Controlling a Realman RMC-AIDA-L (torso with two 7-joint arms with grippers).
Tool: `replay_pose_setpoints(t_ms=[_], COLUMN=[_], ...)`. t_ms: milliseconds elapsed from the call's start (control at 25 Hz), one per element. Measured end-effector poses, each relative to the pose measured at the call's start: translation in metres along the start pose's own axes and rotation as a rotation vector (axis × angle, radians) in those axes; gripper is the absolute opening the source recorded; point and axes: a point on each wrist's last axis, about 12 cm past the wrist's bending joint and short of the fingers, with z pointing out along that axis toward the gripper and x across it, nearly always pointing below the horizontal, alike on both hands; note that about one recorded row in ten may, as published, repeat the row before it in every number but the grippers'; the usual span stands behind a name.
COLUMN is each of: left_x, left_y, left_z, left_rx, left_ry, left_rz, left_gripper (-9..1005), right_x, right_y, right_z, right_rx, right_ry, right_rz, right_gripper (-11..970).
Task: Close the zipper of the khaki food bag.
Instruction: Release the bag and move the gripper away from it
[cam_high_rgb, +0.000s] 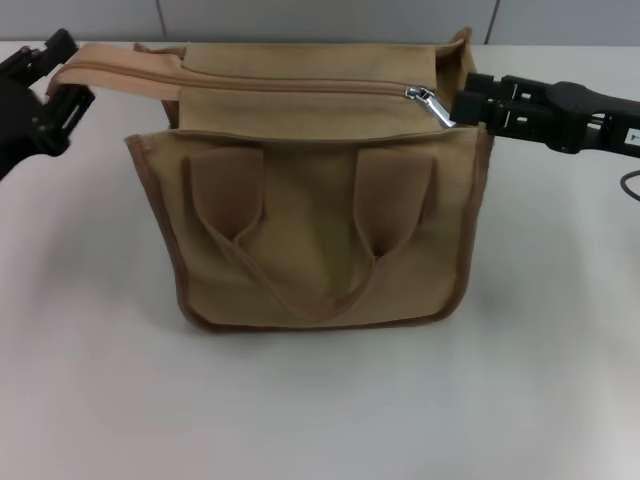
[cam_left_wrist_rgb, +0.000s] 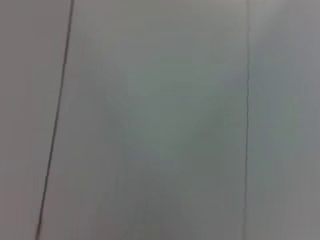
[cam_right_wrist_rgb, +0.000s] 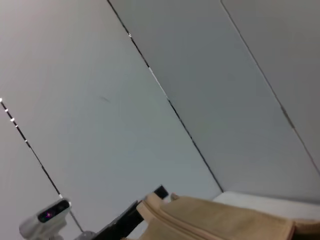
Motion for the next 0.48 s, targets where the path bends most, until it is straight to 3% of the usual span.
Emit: replay_pose_setpoints(t_ms=[320,480], left_x=[-0.025,-0.034], left_y=[0.020,0.028], left_z=[-0.040,-0.052], left_rx=[0.007,-0.001], left_ry=[0.039,0.059], left_rz=[-0.174,-0.221], left_gripper=[430,534], right_x=[0.010,0.015], right_y=[0.006,0.005], right_z=[-0.009,-0.011], right_rx=[0.018,0.027], right_ry=[-0.122,-0.151], right_rz=[-0.186,-0.208], right_gripper=[812,812])
